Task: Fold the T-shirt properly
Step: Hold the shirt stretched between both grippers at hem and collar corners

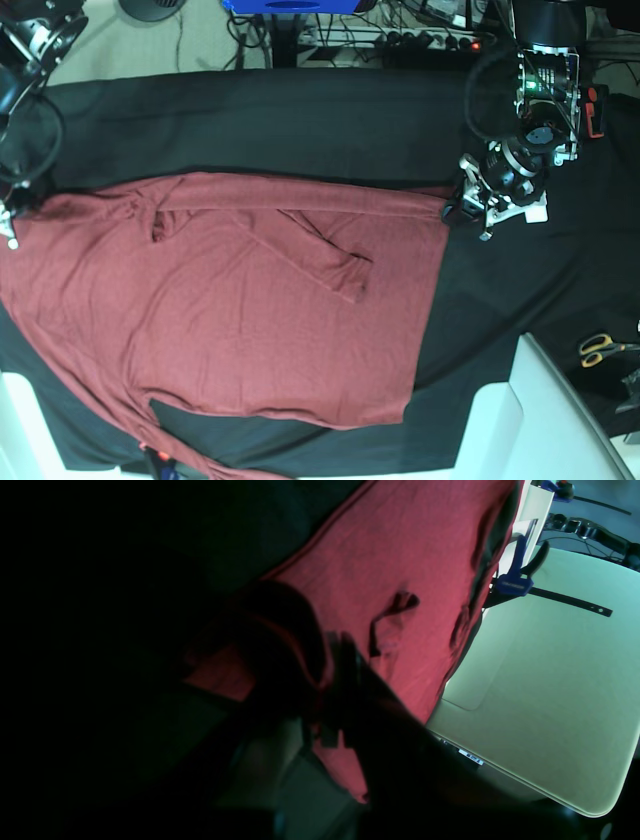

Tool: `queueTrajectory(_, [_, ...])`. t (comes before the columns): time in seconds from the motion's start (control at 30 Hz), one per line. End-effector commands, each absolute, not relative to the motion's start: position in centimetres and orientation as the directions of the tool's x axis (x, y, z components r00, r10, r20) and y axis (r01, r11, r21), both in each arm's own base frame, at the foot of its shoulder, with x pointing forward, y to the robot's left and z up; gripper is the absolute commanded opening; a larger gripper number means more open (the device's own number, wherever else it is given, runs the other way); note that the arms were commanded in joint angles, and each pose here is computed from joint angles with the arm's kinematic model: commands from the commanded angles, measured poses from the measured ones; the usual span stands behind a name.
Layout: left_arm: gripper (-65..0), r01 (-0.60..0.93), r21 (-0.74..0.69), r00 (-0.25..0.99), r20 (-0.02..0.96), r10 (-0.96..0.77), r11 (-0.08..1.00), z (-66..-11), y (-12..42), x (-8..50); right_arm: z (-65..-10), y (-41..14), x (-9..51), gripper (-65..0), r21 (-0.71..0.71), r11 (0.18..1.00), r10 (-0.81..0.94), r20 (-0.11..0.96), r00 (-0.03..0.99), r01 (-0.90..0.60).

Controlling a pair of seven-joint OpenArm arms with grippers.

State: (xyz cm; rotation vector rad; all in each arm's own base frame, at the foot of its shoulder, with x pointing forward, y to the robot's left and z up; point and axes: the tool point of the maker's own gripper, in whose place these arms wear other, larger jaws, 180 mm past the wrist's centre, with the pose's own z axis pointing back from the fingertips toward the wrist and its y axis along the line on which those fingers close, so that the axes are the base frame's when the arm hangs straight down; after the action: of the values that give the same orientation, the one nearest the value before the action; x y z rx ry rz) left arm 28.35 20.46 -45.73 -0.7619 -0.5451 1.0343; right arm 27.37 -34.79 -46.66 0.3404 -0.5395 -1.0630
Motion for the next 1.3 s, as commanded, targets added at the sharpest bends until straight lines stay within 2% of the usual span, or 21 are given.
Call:
queueTrajectory(0.0, [-65.0, -0.522, -0.799, 0.418, 0.066, 0.906, 0.3, -44.6, 20.8, 29.3, -44.8, -36.4, 28.8, -64.1, 0.531, 0.467, -0.884, 0.302, 0.356, 0.707])
queueTrajectory(0.17, [-65.0, -0.52, -0.799, 0.419, 0.067, 0.906, 0.3, -44.6, 20.7, 29.3, -44.3, -35.0, 31.2, -64.1, 0.542, 0.501, -0.865, 0.295, 0.405, 0.675])
queueTrajectory(0.33, [-65.0, -0.517, -0.802, 0.42, 0.07, 0.905, 0.301, -44.4, 20.7, 29.4, -44.4, -34.1, 32.7, -64.2, 0.568, 0.479, -0.876, 0.262, 0.405, 0.669])
queueTrajectory(0.67, [-65.0, -0.515, -0.802, 0.421, 0.069, 0.904, 0.302, -44.4, 20.7, 29.4, -43.3, -36.8, 33.8, -64.2, 0.564, 0.474, -0.88, 0.326, 0.345, 0.676])
queueTrajectory(0.8, [-65.0, -0.513, -0.804, 0.423, 0.07, 0.903, 0.303, -44.3, 20.6, 29.5, -43.9, -36.8, 33.6, -64.2, 0.561, 0.463, -0.886, 0.315, 0.34, 0.686])
queueTrajectory(0.93, [-65.0, -0.513, -0.803, 0.421, 0.073, 0.904, 0.303, -44.3, 20.7, 29.5, -43.8, -38.1, 33.6, -64.2, 0.55, 0.434, -0.895, 0.349, 0.276, 0.713])
queueTrajectory(1.27, [-65.0, -0.494, -0.815, 0.418, 0.083, 0.905, 0.303, -43.6, 20.8, 30.5, -43.3, -38.4, 34.0, -64.2, 0.561, 0.428, -0.898, 0.357, 0.259, 0.709])
